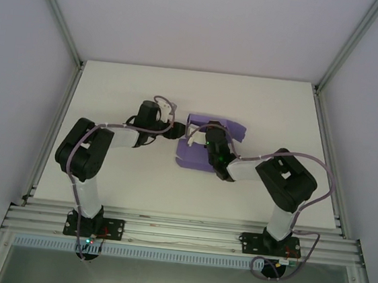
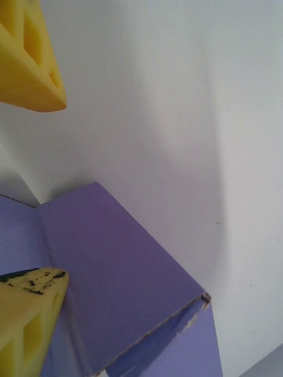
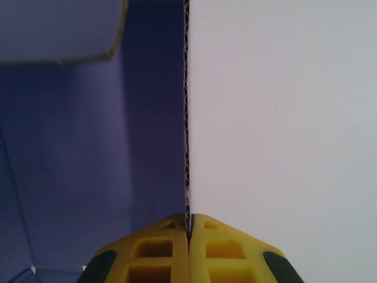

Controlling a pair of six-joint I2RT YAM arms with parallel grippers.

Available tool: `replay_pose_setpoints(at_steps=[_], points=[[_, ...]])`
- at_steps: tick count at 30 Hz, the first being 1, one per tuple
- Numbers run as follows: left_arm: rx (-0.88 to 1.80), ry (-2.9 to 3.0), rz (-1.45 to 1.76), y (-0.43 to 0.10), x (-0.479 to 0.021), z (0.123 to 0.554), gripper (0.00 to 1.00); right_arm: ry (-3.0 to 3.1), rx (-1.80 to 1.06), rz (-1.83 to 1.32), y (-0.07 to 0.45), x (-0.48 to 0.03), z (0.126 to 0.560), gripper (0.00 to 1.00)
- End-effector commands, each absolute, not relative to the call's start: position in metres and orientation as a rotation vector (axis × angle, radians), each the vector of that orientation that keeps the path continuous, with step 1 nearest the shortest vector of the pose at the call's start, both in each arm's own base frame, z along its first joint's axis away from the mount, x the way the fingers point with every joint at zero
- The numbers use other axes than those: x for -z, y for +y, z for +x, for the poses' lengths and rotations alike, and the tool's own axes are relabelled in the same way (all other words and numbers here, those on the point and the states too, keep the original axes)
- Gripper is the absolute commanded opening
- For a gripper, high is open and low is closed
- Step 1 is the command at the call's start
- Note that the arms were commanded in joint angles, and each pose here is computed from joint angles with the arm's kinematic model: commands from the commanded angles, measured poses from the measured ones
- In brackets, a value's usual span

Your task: Assemble paper box

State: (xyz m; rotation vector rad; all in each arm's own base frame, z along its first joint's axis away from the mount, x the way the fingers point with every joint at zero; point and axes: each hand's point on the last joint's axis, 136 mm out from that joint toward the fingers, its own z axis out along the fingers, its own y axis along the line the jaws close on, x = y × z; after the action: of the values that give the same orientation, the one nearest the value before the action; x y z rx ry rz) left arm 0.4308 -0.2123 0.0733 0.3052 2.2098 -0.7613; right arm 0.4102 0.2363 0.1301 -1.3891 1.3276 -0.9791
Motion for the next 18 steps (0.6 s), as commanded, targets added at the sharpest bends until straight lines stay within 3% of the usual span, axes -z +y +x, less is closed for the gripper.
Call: replay_pose_setpoints(at_steps=[1, 10, 18], points=[[0.676, 2.171, 0.375, -0.214, -0.066, 0.437, 0.69, 1.365, 0.97, -1.356, 0.236, -0.134, 0.409, 0.0], [0.706, 2.15, 0.42, -0.221, -0.058, 0.418, 0.68, 1.397, 0.968, -1.353, 0.234, -0.131, 0.409, 0.0], [0.736, 2.1, 0.429, -0.231, -0.07, 0.428, 0.64, 1.415, 0.949, -1.357, 0.237, -0.126, 0.407, 0.0]])
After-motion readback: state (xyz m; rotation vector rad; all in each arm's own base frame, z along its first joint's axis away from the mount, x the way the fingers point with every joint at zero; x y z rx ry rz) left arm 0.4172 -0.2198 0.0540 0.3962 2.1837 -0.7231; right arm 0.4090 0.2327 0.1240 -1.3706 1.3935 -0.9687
